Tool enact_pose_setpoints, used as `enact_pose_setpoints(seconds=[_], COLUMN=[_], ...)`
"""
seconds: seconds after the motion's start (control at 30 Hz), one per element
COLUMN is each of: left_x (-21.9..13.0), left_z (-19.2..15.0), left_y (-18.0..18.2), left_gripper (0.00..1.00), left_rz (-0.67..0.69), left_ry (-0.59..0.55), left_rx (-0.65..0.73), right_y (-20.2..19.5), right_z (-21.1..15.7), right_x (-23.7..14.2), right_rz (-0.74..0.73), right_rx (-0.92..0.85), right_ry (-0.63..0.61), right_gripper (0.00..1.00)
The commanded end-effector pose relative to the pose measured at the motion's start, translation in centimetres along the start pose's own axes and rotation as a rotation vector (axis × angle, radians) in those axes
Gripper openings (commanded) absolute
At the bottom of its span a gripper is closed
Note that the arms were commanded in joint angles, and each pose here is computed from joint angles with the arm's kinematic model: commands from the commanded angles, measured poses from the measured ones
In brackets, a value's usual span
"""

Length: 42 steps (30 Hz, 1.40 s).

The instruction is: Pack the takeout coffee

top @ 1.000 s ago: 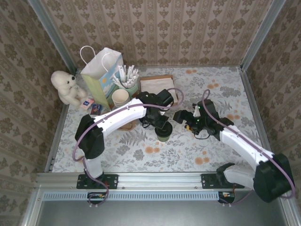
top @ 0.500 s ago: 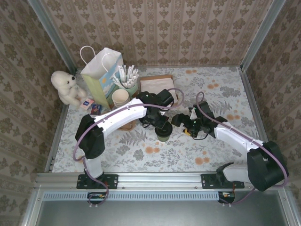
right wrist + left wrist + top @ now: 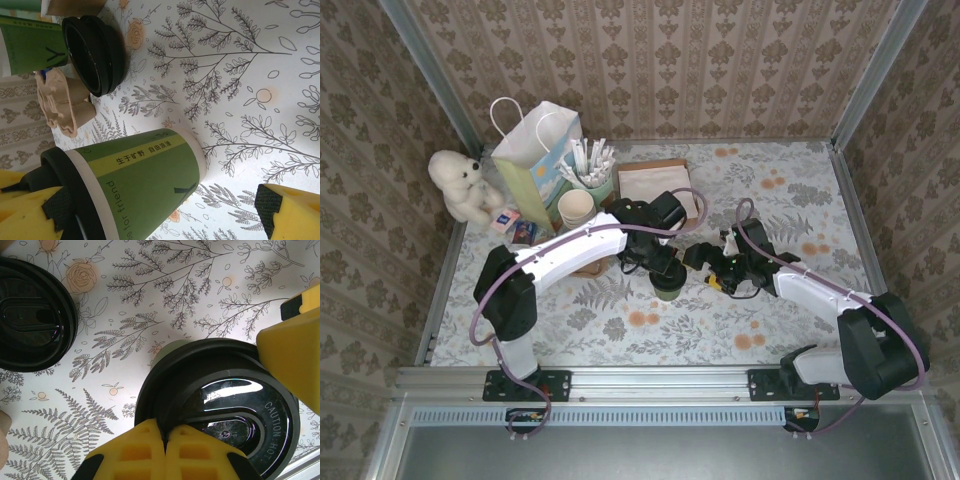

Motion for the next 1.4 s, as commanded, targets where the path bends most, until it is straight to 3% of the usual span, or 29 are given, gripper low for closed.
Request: enact_pose_setpoints(seconds=[0.0, 0.33, 1.0, 1.2, 1.37], left_x=[2.6, 2.6, 2.2, 2.1, 1.9], left_z=[-0.9, -0.9, -1.0, -0.8, -0.6], left_y=[0.1, -0.5, -0.9, -0.8, -0.7], left_gripper=[0.0, 0.0, 0.0, 0.0, 0.0], left_rz=[0.037, -0.009, -0.008, 0.013, 0.043], left_ry=[0.092, 0.084, 0.057, 0.043, 0.024], left_rx=[-0.003, -0.044, -0.058, -0.058, -0.082], right_y=[0.6, -0.6, 1.2, 1.8, 2.0], right_z=[-0.2, -0.4, 1.7, 3.2, 5.8], right_x=[0.6, 3.7, 5.1, 5.4, 3.7], right_rz=[0.044, 0.069, 0.104, 0.087, -0.006], right_rx=[0.002, 0.06, 0.018, 0.014, 0.025], right_ry=[0.061, 0.177, 0.189, 0.15, 0.006], right_gripper=[0.99, 0.99, 0.99, 1.0, 1.0])
Point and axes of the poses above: each hand's point on the last joint's axis, 136 mm out from that joint toward the fingers, its own x axis out along the fingers, its own y axis along the line the jaws close on, z = x × y, the point moved 10 cm from there along -x, back along the fingers, and after that the axes turned 13 degrees about -x, right-handed, at the moved point
